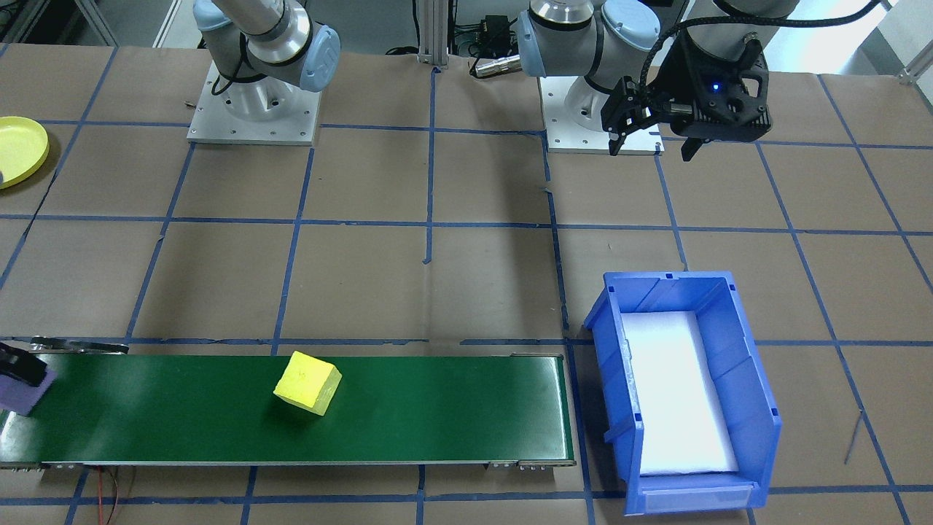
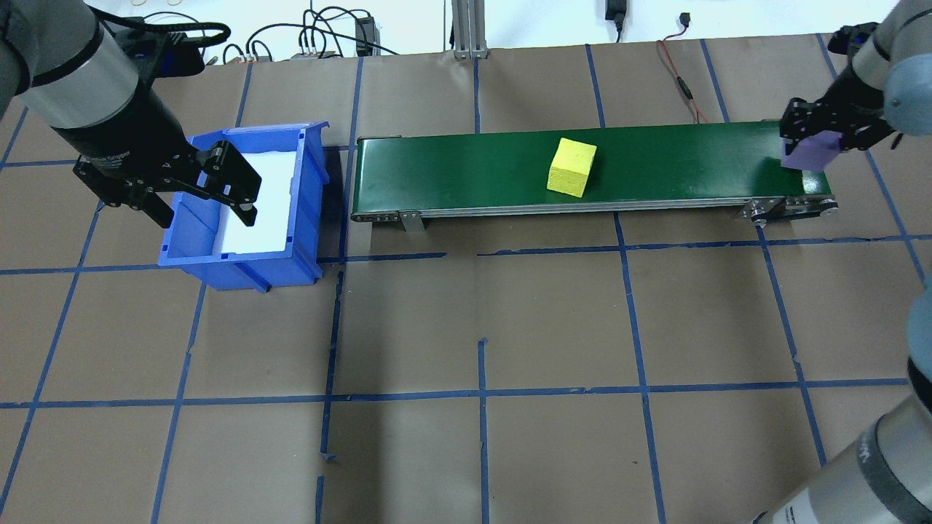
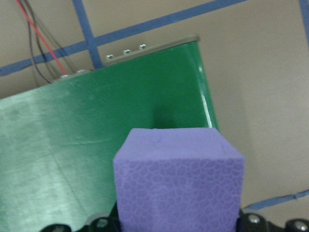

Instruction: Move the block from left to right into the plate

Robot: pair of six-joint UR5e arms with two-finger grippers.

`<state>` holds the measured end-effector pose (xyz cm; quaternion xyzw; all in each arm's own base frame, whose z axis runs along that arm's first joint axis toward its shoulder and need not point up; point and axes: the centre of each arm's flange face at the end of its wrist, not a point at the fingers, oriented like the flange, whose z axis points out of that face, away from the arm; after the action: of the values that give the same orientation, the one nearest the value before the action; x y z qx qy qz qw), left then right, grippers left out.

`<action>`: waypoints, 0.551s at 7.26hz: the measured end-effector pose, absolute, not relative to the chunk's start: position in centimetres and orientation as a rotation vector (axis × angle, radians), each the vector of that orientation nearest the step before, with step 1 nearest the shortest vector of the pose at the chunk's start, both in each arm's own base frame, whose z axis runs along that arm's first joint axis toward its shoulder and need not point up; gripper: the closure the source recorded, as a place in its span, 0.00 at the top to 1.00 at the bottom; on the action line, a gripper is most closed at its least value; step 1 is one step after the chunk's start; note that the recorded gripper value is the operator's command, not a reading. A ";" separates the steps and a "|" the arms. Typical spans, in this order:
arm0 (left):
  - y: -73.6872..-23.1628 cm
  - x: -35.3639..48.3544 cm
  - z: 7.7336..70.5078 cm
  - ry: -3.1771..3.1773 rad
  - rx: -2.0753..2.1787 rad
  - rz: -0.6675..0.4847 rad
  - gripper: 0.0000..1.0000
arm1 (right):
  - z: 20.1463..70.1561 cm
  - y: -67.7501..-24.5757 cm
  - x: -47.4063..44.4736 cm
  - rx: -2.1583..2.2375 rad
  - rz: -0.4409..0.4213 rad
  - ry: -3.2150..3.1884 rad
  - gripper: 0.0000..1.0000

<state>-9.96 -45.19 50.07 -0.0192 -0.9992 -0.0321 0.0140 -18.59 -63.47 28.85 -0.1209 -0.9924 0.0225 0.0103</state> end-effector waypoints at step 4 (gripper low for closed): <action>-45.2 -9.9 50.1 -3.113 -0.060 -0.100 1.00 | 27.7 -53.8 -37.6 -0.130 0.015 -3.126 0.27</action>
<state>-9.95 -45.21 50.11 -0.0193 -0.9992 -0.0320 0.0134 -37.57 -53.83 27.74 -0.0417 -0.9991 0.0048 0.0063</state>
